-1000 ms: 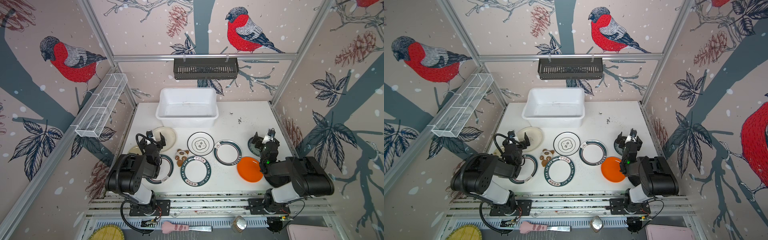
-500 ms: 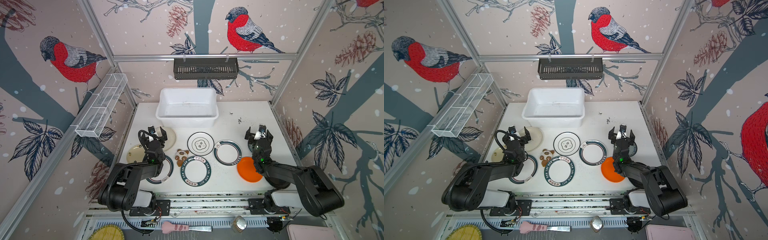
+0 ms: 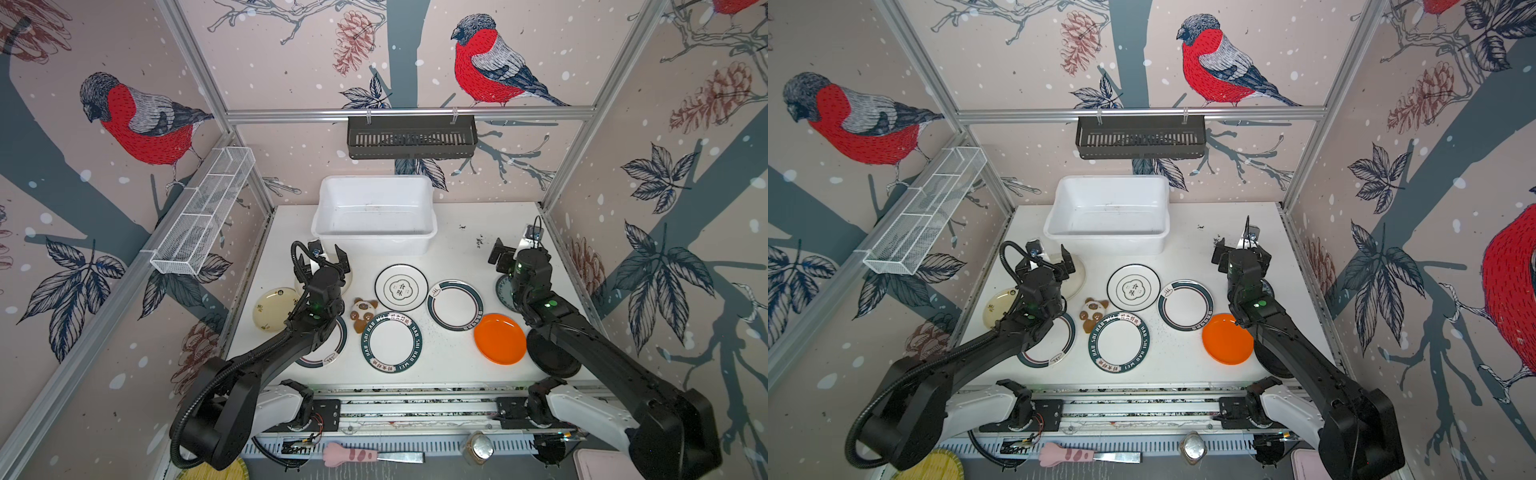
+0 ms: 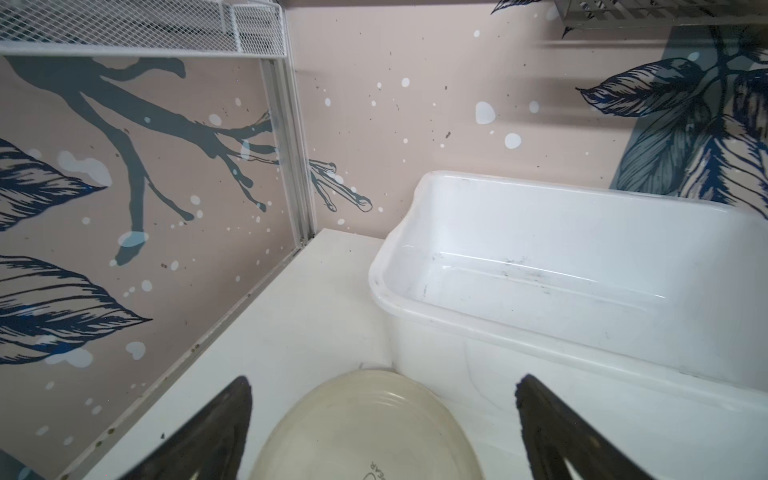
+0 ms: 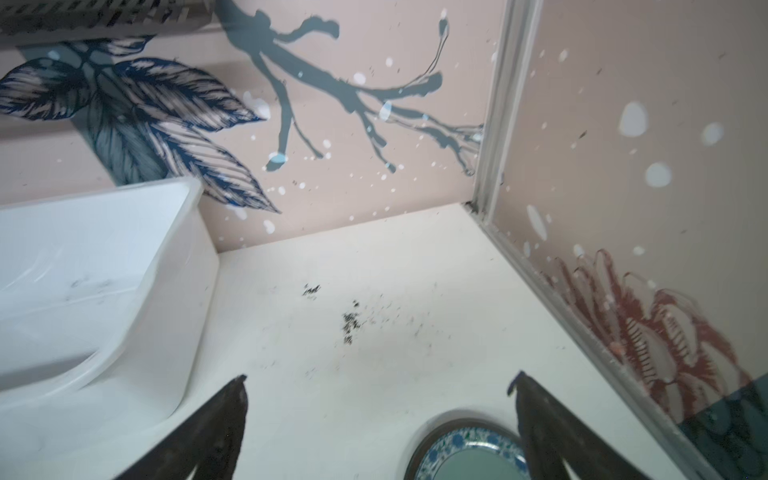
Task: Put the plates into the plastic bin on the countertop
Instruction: 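Move the right gripper down to the green-and-red-rimmed white plate while the left gripper hovers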
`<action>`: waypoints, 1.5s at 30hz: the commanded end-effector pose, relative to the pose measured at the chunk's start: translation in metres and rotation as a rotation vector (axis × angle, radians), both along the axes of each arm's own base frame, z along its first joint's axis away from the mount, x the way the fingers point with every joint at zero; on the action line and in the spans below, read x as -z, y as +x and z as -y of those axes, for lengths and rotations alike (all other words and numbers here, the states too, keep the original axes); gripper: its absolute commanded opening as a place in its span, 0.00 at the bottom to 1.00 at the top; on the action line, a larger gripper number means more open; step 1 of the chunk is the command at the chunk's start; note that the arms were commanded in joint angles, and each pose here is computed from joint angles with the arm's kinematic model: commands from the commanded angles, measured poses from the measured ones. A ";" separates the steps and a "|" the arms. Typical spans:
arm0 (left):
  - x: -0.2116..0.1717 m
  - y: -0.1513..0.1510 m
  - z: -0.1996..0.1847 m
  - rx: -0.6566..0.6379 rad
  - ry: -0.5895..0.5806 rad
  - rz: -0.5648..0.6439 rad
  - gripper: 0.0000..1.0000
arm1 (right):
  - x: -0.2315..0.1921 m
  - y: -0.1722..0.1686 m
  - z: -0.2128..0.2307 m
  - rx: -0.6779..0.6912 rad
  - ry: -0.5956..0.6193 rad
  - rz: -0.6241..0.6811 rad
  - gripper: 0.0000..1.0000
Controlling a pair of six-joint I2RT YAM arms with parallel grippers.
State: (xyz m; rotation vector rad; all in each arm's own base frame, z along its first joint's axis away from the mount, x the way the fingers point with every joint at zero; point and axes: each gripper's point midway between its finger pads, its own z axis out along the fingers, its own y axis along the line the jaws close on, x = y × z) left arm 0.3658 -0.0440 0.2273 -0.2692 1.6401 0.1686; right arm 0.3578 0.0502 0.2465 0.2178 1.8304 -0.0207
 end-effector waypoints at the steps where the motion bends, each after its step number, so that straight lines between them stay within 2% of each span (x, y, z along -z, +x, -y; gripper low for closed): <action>1: 0.014 0.001 0.025 0.130 -0.097 -0.079 0.98 | 0.045 -0.020 -0.026 -0.138 0.155 -0.243 0.99; 7: 0.015 -0.001 0.051 0.270 -0.141 -0.114 0.98 | 0.091 -0.058 -0.024 -0.141 0.255 -0.540 0.99; 13: 0.016 -0.002 0.064 0.333 -0.196 -0.099 0.98 | 0.115 -0.088 -0.047 -0.255 0.389 -0.650 0.99; 19: 0.023 0.002 0.070 0.349 -0.191 -0.120 0.98 | 0.135 -0.098 -0.061 -0.304 0.545 -0.665 1.00; 25: 0.020 0.001 0.076 0.391 -0.203 -0.105 0.98 | 0.149 -0.103 -0.071 -0.319 0.660 -0.700 0.96; 29: 0.020 0.002 0.077 0.395 -0.205 -0.102 0.98 | 0.159 -0.107 -0.078 -0.335 0.721 -0.707 0.90; 34: 0.022 0.001 0.077 0.394 -0.214 -0.110 0.98 | 0.163 -0.109 -0.086 -0.346 0.756 -0.729 0.85; 40: 0.022 -0.001 0.075 0.387 -0.226 -0.109 0.98 | 0.163 -0.112 -0.098 -0.348 0.820 -0.713 0.85; 45: 0.020 -0.003 0.075 0.390 -0.232 -0.106 0.98 | 0.167 -0.115 -0.100 -0.318 0.819 -0.723 0.84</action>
